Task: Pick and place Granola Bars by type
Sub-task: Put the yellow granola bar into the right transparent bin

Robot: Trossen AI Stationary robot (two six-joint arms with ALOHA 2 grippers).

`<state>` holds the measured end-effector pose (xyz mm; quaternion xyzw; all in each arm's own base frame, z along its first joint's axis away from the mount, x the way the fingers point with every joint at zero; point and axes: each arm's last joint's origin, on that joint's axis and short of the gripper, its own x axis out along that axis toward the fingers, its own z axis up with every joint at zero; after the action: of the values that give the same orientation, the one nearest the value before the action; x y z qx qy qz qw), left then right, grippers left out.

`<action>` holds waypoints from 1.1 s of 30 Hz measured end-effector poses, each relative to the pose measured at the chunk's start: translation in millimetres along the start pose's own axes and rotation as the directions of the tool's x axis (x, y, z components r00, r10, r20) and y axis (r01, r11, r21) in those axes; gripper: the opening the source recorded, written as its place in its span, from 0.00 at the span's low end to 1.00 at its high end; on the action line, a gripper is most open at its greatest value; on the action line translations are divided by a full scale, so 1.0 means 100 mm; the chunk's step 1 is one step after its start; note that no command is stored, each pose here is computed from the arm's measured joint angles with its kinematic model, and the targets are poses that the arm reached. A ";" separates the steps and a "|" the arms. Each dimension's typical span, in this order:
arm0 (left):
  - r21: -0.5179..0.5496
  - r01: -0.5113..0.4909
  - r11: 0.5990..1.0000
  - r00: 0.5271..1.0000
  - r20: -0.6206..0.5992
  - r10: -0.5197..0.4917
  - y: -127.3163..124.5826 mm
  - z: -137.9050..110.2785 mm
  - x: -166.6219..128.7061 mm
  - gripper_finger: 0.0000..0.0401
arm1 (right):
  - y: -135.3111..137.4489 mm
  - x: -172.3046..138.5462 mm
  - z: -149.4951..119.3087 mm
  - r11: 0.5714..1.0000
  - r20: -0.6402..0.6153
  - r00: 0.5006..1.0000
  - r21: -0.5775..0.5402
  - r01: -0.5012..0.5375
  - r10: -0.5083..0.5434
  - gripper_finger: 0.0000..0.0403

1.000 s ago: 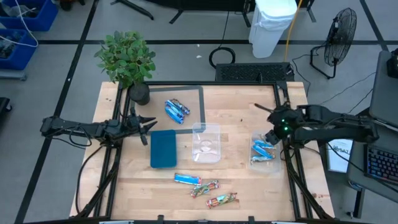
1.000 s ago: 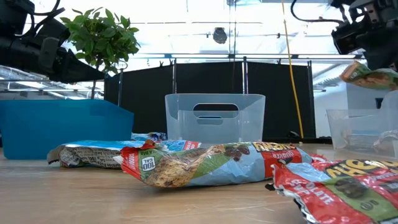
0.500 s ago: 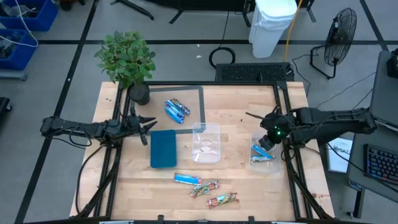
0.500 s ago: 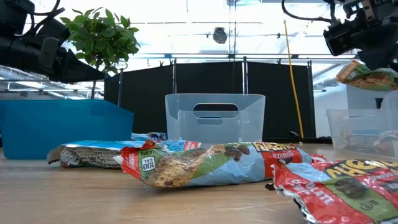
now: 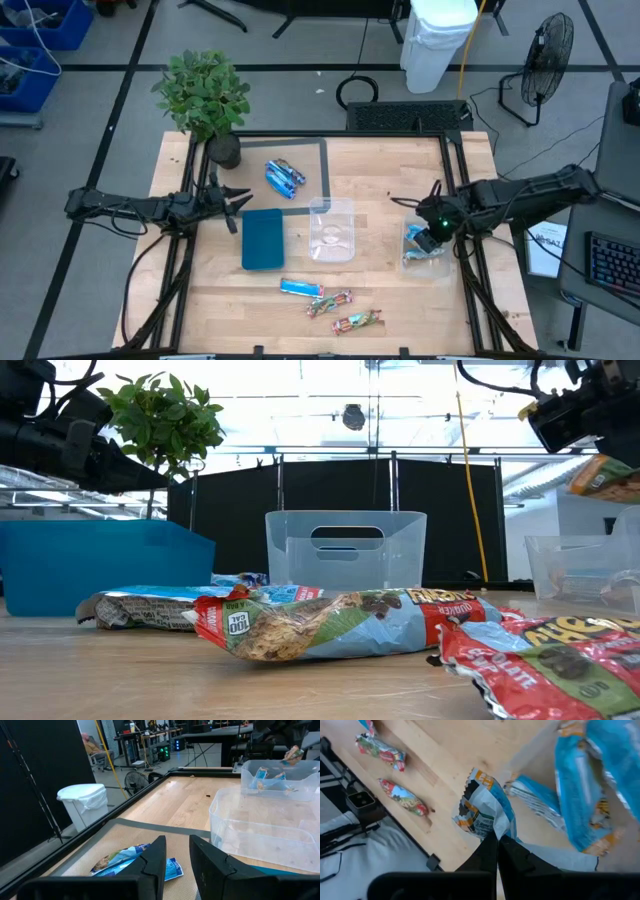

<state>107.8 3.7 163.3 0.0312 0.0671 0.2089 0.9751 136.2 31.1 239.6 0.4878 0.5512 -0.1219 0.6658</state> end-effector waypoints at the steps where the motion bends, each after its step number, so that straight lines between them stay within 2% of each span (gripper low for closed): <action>1: 0.000 0.000 1.000 1.000 0.000 0.000 0.00 0.00 0.00 0.23 | 0.02 0.02 0.00 1.000 -0.002 1.000 -0.007 -0.004 0.004 0.00; 21: 0.000 0.000 1.000 1.000 0.000 0.000 0.00 0.00 0.00 0.23 | 0.17 0.40 -0.03 0.993 -0.153 0.981 -0.013 0.121 -0.121 0.00; 33: 0.000 0.000 1.000 1.000 0.000 0.000 0.00 0.00 0.00 0.23 | 0.22 0.45 0.00 0.994 -0.140 0.985 -0.067 0.088 -0.096 0.01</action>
<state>107.8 3.7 163.4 0.0312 0.0669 0.2088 0.9752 168.4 58.7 212.2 0.4490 0.6229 -0.1007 0.6327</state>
